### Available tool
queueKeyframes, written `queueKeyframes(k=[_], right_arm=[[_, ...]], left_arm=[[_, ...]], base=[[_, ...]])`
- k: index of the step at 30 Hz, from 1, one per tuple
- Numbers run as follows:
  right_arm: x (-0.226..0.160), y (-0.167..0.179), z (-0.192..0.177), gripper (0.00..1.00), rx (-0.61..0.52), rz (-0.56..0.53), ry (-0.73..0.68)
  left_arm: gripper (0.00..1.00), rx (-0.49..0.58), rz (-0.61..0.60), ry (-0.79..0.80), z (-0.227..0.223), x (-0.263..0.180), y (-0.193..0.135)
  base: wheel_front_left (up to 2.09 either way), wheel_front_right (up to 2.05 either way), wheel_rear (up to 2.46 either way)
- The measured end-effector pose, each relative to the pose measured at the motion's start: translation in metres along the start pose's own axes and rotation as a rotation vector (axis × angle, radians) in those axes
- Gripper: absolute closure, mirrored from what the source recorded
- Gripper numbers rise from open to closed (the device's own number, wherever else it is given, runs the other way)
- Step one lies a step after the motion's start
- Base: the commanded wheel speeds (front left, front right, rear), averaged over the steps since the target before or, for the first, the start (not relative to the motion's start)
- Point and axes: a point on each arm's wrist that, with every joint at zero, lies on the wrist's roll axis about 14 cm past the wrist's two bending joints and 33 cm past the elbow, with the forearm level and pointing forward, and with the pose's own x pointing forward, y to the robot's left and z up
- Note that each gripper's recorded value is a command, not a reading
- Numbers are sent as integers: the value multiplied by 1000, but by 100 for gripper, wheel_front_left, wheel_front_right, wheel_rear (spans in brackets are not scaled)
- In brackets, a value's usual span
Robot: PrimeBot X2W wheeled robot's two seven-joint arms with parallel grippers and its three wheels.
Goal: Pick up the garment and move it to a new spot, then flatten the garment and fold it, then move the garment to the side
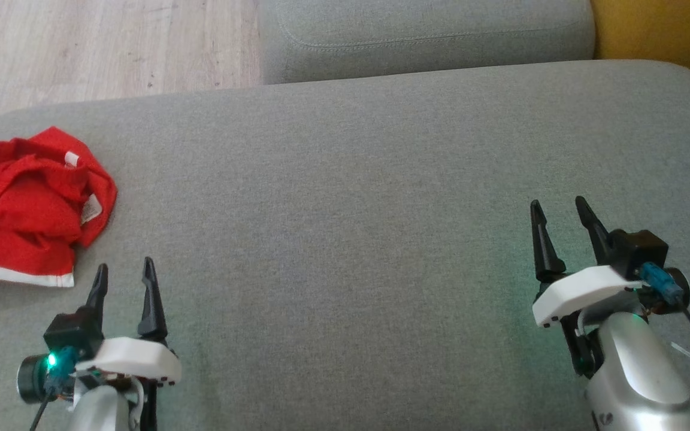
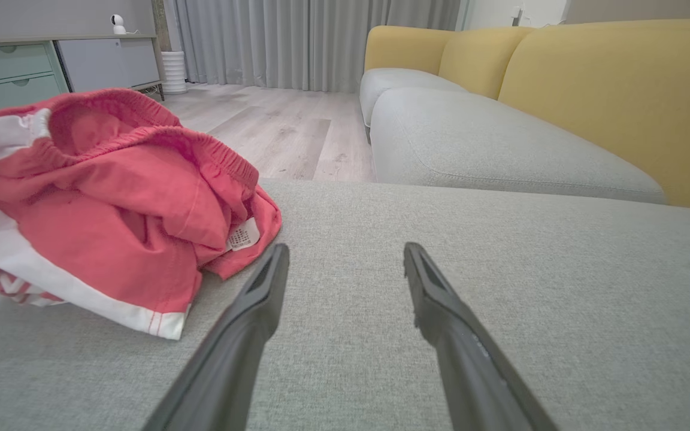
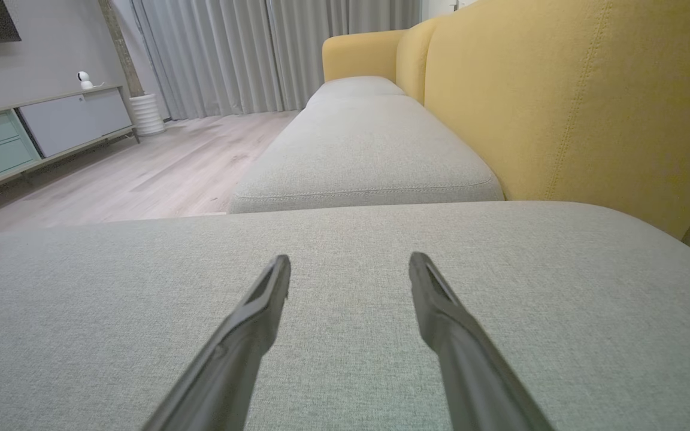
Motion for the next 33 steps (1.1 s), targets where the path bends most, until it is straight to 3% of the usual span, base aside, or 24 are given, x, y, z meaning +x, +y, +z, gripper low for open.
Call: queueKeyframes(k=[10,18,33], right_arm=[[4,8,0,0,2,19,0],[19,47,-6,0,-8,131,19],[32,203,-26,0,-16,554,79]], left_arm=[[0,-10,14,-2,0,-4,3],[0,-24,88,2,-4,-20,28],[0,-60,400,-25,-7,-105,119]], base=[[0,0,0],[0,0,0],[0,0,0]])
